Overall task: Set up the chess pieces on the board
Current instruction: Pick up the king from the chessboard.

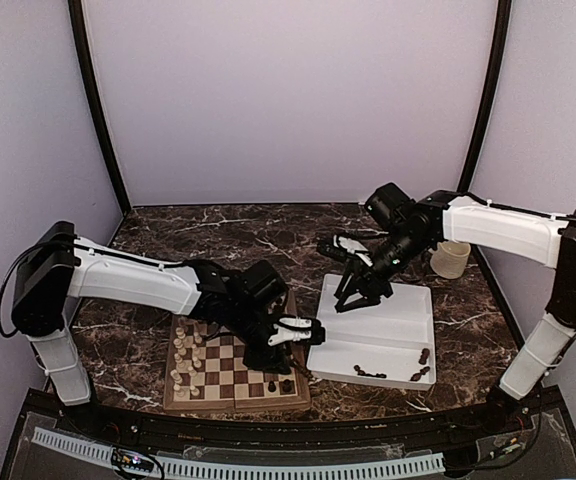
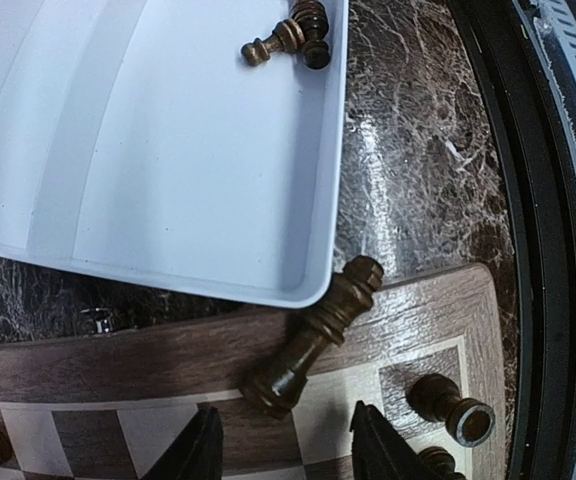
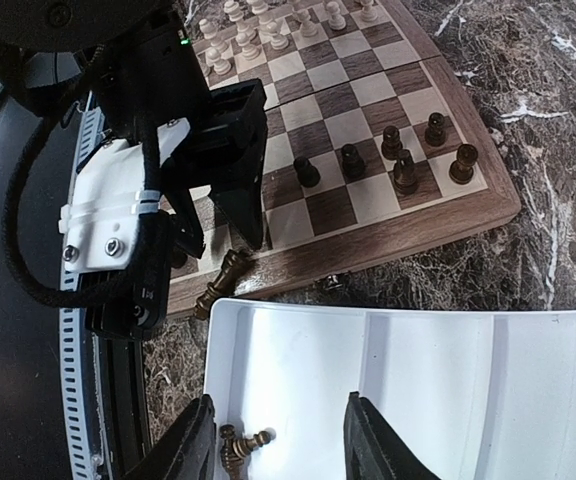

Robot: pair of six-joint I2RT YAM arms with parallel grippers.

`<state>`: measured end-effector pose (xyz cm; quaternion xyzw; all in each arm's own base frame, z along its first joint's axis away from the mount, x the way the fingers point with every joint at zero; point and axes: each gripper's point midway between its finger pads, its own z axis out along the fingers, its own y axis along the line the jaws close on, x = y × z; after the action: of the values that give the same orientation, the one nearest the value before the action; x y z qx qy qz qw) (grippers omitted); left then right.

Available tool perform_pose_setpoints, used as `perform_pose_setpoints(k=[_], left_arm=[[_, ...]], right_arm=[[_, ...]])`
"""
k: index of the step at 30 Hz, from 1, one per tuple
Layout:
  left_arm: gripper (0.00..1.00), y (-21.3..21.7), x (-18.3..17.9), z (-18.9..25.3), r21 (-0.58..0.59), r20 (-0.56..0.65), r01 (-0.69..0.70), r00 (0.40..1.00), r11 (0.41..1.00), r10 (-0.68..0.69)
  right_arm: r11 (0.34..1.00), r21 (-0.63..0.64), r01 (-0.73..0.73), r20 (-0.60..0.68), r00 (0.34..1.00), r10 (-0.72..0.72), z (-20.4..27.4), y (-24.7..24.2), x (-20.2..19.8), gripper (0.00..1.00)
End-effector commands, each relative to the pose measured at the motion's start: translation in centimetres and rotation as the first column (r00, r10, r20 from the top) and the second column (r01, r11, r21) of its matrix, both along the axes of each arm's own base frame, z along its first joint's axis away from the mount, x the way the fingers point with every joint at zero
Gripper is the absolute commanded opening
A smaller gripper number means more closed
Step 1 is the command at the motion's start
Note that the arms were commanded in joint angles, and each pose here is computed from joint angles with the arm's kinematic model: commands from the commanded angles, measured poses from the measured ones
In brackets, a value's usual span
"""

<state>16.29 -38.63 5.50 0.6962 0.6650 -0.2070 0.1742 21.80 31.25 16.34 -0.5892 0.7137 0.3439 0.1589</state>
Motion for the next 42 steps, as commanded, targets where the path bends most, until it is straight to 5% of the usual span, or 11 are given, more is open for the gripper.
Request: perform_pose_setpoints(k=[1,14,26,37,42], left_arm=[[0.47,-0.8,0.0,0.4,0.002,0.036,0.041,0.998,0.999,-0.041],[0.44,-2.2,-0.4,-0.5,0.003,0.050,0.100,0.994,0.995,-0.100],[0.16,-0.5,-0.8,-0.9,0.053,0.064,0.096,0.993,0.994,-0.099],[0.11,-0.1,-0.6,4.2,-0.141,0.004,-0.003,1.000,0.990,0.003],[0.11,-0.5,1.6,8.7,-0.341,-0.070,-0.154,0.988,0.927,0.139]], right_arm=[[1.000,0.011,-0.014,-0.011,1.000,0.014,0.1,0.1,-0.1,0.45],[1.000,-0.001,-0.022,-0.020,1.000,0.022,-0.2,0.2,0.0,0.45],[0.999,0.010,0.042,0.113,0.993,-0.043,3.7,-0.6,3.4,0.45],[0.990,0.077,0.115,0.154,0.980,-0.126,6.7,-0.6,5.2,0.44],[0.988,0.110,0.105,0.132,0.984,-0.119,7.2,-0.2,5.1,0.45]])
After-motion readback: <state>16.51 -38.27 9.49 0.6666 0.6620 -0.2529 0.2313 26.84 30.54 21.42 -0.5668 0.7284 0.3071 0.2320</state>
